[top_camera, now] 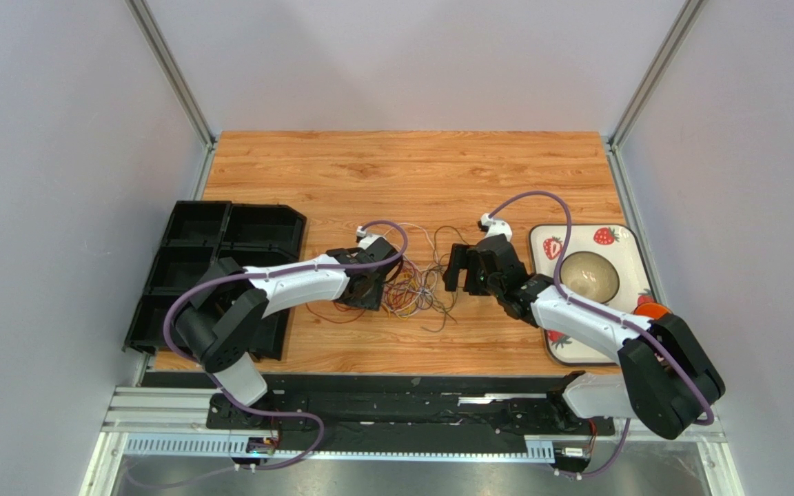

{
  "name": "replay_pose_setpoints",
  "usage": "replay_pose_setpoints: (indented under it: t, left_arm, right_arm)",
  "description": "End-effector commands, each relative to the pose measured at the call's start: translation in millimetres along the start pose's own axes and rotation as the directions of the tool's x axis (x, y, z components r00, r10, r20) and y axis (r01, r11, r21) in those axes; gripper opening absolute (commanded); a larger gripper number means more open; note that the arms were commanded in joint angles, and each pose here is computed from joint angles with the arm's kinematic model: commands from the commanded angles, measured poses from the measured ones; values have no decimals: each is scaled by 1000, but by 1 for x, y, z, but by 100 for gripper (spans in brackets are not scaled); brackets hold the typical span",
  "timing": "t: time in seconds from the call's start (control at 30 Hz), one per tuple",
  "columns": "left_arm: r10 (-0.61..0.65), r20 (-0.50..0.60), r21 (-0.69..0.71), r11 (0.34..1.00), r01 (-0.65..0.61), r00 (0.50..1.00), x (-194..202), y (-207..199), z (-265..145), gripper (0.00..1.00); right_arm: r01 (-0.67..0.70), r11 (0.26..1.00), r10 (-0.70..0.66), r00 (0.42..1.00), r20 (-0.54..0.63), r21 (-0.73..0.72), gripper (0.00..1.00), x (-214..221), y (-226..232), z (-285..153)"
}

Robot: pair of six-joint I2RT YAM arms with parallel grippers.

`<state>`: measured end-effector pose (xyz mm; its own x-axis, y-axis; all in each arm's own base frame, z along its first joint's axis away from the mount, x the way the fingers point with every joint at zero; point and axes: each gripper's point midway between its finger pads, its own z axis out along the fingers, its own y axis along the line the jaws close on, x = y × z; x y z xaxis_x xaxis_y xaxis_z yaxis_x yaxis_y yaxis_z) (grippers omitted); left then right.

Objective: Untangle the cables

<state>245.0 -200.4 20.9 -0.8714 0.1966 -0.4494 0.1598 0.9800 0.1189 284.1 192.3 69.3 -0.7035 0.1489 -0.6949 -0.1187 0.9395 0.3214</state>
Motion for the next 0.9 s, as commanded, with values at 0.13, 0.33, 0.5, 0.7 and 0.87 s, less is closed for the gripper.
replay_pose_setpoints:
  t: [0.13, 0.33, 0.5, 0.7, 0.87]
  left_arm:
    - [-9, 30, 121, 993, 6, 999, -11, -24, 4, 57]
    - [-17, 34, 111, 994, 13, 999, -14, -24, 5, 53]
    - [-17, 14, 63, 998, 16, 1000, -10, -18, 14, 42]
    - [-50, 2, 65, 997, 50, 999, -8, -11, 22, 25]
    - [-68, -14, 53, 996, 68, 998, -4, -4, 27, 0]
  right_arm:
    - [13, 1000, -13, 999, 31, -25, 88, -15, 11, 0]
    - [14, 1000, -13, 999, 31, -23, 88, -14, 10, 1]
    - [12, 1000, -12, 999, 32, -24, 89, -15, 10, 0]
    - [11, 1000, -11, 999, 34, -27, 89, -15, 11, 0]
    - [13, 1000, -12, 999, 32, -27, 89, -15, 11, 0]
